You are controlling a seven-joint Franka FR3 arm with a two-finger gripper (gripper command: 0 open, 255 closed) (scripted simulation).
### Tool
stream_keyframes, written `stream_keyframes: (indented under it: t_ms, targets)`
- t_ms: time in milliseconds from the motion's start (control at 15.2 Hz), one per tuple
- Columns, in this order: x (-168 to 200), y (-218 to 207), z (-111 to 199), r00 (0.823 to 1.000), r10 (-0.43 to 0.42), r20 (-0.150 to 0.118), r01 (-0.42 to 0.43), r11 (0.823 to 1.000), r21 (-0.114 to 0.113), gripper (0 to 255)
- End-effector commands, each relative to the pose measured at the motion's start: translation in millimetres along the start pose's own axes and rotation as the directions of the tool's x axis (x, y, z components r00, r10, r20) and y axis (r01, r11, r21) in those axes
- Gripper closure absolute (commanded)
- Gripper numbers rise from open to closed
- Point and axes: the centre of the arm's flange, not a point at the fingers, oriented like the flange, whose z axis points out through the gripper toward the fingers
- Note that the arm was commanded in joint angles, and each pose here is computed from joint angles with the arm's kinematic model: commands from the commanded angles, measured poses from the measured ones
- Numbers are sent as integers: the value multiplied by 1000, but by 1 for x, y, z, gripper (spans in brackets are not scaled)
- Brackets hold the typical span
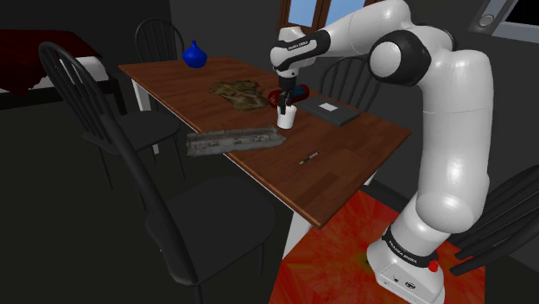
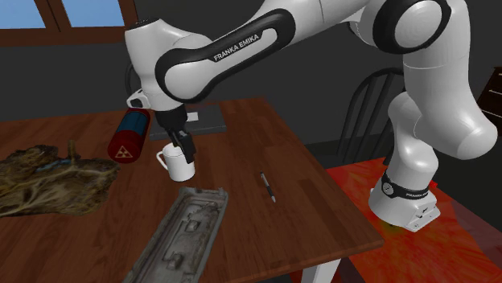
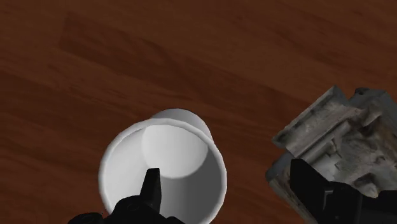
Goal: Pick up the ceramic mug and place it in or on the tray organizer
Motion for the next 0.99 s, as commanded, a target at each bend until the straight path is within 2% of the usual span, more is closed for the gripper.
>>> stream_keyframes:
  t_ms: [0, 396, 858, 924]
  targets:
    - [4, 3, 7, 1000, -4, -2, 4, 1000, -3, 0]
    - [4, 3, 37, 1000, -4, -2, 4, 1000, -3, 0]
    - [5, 3, 37, 1000, -4, -2, 4, 1000, -2, 0]
    - [5, 3, 37, 1000, -4, -2, 4, 1000, -2, 255]
